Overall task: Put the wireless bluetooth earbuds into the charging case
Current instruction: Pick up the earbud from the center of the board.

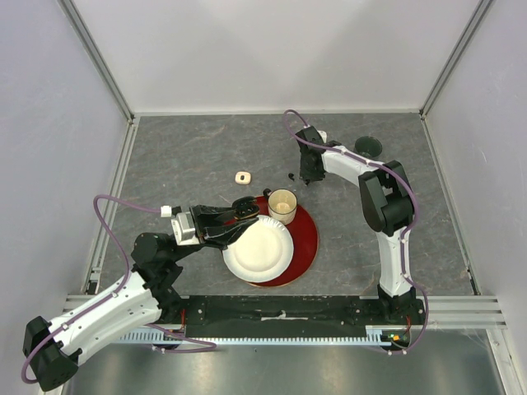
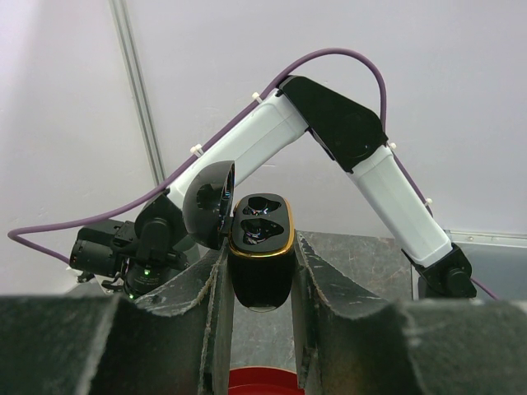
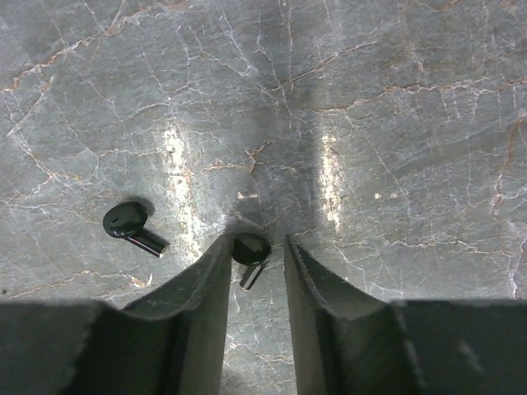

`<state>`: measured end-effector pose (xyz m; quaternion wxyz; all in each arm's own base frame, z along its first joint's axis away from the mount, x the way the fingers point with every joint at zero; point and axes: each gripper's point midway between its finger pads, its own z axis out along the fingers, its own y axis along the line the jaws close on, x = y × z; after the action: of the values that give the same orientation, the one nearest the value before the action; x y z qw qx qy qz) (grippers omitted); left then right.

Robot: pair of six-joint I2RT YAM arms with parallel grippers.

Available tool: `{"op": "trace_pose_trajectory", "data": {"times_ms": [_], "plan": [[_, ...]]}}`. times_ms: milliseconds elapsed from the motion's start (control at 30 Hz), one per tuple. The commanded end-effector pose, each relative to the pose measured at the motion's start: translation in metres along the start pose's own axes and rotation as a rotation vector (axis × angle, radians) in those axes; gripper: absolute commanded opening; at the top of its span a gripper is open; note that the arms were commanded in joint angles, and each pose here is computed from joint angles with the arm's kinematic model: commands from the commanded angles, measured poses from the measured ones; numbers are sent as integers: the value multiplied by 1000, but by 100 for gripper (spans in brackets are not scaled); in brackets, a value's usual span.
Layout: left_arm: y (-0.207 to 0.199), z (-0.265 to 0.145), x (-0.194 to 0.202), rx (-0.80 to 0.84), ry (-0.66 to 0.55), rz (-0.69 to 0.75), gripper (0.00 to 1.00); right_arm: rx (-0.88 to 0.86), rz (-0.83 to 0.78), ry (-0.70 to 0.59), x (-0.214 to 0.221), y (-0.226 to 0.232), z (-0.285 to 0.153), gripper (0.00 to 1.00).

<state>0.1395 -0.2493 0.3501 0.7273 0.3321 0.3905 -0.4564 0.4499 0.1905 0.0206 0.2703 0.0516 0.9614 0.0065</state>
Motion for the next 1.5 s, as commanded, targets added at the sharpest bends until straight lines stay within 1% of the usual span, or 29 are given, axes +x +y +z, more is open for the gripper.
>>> {"op": "trace_pose_trajectory", "data": {"times_ms": [0,267,367,467,633,833,933,1200,1400,1467], "plan": [[-1,2,-14,2,-44,11,2,-9,7,23,6,2,8,34],[-1,2,-11,0,-37,7,2,-24,1,26,6,5,6,33],[0,1,-10,-2,-35,7,2,-16,-36,26,6,2,6,31],[0,1,-11,-3,-37,8,2,0,-90,32,9,-4,5,31],[0,1,-10,-3,-36,9,2,-3,-163,47,12,-8,5,34],[0,1,-10,-3,-37,11,2,13,-203,59,17,-14,7,39],[0,1,-9,-4,-34,8,2,11,-186,60,17,-12,8,43],[1,1,-10,-11,-39,8,2,2,11,81,22,-1,10,43],[1,-1,-10,-17,-38,9,2,53,55,62,22,-10,9,42],[1,-2,-9,-17,-37,9,2,58,52,62,23,-12,10,39]]}}
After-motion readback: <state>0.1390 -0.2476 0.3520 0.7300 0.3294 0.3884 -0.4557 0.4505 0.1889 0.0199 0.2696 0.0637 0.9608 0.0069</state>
